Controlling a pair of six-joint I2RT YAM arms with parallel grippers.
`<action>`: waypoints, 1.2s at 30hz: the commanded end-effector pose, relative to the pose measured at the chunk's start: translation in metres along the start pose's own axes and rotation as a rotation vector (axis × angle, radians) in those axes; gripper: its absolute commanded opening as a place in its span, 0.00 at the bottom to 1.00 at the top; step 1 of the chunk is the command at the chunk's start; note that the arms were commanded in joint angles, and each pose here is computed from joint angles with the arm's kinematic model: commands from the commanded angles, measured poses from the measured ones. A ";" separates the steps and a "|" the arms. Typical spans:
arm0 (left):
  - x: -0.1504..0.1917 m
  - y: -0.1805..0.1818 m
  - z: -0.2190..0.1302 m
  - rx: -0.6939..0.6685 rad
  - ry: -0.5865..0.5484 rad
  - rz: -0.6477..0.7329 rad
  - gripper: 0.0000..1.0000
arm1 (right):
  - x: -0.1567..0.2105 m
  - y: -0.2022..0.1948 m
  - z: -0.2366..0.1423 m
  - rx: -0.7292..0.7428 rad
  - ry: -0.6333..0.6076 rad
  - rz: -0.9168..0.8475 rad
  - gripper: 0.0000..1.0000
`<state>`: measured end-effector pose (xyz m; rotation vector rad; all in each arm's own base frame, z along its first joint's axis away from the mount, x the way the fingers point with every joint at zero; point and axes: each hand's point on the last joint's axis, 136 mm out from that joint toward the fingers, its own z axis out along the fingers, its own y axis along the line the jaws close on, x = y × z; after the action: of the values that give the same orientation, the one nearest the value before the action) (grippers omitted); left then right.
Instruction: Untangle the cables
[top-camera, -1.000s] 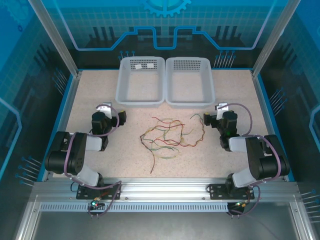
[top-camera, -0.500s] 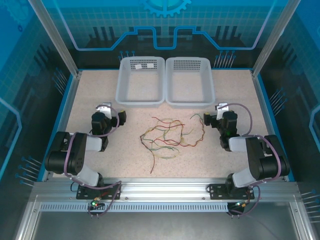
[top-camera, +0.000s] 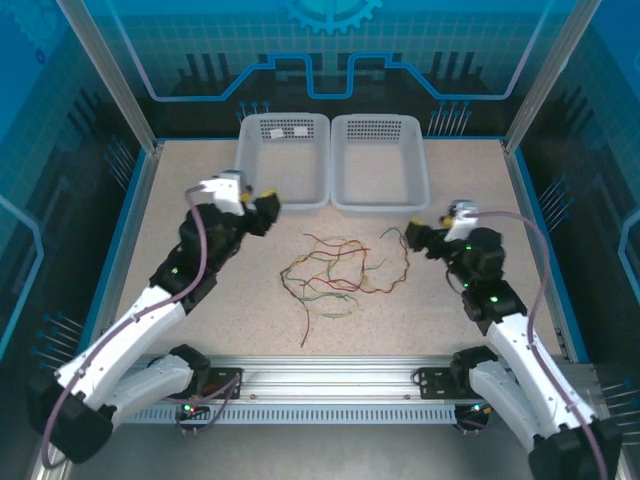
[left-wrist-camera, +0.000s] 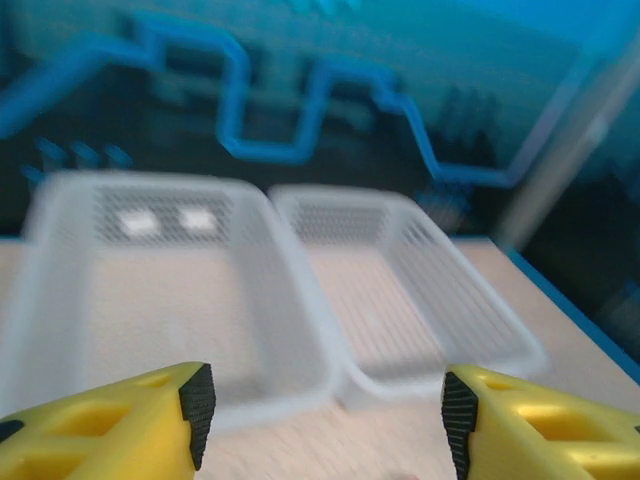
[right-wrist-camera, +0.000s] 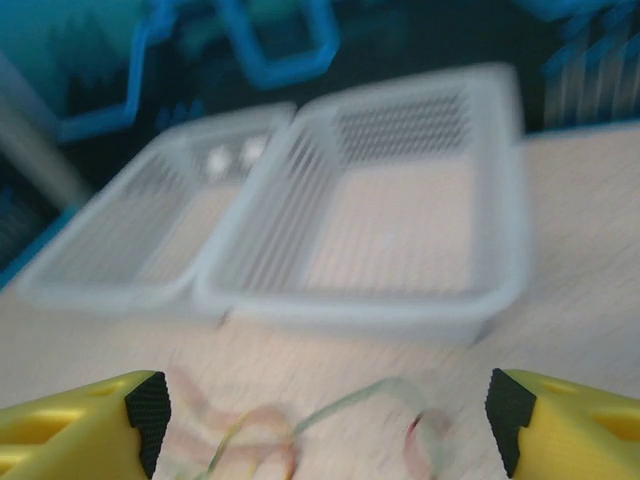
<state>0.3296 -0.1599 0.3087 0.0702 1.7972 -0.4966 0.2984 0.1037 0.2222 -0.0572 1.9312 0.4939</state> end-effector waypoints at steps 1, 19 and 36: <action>0.130 0.006 0.002 -0.063 0.567 -0.076 0.62 | 0.051 0.040 0.010 -0.109 0.293 -0.073 0.83; 0.209 -0.026 0.043 0.018 0.776 -0.064 0.61 | 0.113 0.020 0.069 0.091 0.572 0.115 0.73; 0.204 -0.020 0.046 -0.003 0.718 -0.057 0.63 | 0.131 0.021 0.100 0.100 0.635 0.092 0.22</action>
<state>0.3078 -0.2411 0.1147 0.2523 2.5132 -0.5586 0.3165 0.1762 0.0582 -0.0439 2.6469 0.4555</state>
